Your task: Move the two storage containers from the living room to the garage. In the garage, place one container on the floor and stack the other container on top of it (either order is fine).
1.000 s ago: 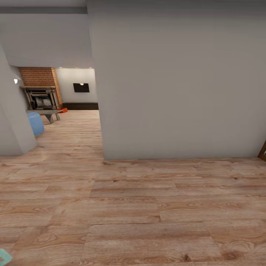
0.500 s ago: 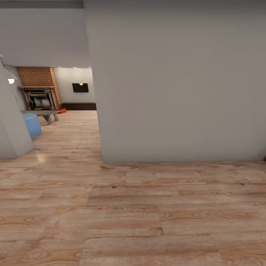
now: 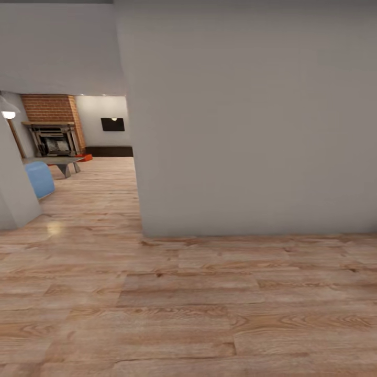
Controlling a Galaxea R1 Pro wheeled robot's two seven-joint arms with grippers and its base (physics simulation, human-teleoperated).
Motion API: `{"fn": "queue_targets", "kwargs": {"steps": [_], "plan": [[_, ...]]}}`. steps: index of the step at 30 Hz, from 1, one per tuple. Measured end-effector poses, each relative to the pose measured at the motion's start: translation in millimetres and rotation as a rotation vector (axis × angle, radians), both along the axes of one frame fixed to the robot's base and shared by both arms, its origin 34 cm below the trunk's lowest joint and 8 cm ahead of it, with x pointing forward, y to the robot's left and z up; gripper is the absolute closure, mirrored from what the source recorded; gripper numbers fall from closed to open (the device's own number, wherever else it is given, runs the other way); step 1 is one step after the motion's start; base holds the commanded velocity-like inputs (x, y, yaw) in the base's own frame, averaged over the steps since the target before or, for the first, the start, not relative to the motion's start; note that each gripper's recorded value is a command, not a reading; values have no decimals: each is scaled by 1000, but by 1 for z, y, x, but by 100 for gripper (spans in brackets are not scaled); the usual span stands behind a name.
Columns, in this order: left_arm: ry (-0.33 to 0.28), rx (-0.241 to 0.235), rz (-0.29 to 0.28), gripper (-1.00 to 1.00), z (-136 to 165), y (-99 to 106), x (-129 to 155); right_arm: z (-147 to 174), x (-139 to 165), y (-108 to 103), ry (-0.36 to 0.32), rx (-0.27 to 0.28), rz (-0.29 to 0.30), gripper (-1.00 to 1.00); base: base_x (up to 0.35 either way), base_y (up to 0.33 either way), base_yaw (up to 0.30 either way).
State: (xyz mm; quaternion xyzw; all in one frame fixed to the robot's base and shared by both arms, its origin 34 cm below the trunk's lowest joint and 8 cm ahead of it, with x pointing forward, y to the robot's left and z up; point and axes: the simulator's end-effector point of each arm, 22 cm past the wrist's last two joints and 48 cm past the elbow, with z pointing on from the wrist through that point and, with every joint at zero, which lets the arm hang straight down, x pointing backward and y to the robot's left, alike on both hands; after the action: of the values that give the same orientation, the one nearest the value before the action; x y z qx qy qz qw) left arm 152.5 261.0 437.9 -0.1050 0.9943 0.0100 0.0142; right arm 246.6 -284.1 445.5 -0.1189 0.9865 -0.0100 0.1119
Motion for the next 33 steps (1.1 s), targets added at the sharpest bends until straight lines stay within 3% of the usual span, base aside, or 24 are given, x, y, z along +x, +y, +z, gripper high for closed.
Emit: {"fn": "queue_targets", "kwargs": {"steps": [15,33], "plan": [[0,1,0,-100,0,1,0,0,0,3,-1,5,3,-100,322,0,15],[0,0,0,-100,0,0,0,0,2,2,-9,4,-4,-100,322,0,269]]}}
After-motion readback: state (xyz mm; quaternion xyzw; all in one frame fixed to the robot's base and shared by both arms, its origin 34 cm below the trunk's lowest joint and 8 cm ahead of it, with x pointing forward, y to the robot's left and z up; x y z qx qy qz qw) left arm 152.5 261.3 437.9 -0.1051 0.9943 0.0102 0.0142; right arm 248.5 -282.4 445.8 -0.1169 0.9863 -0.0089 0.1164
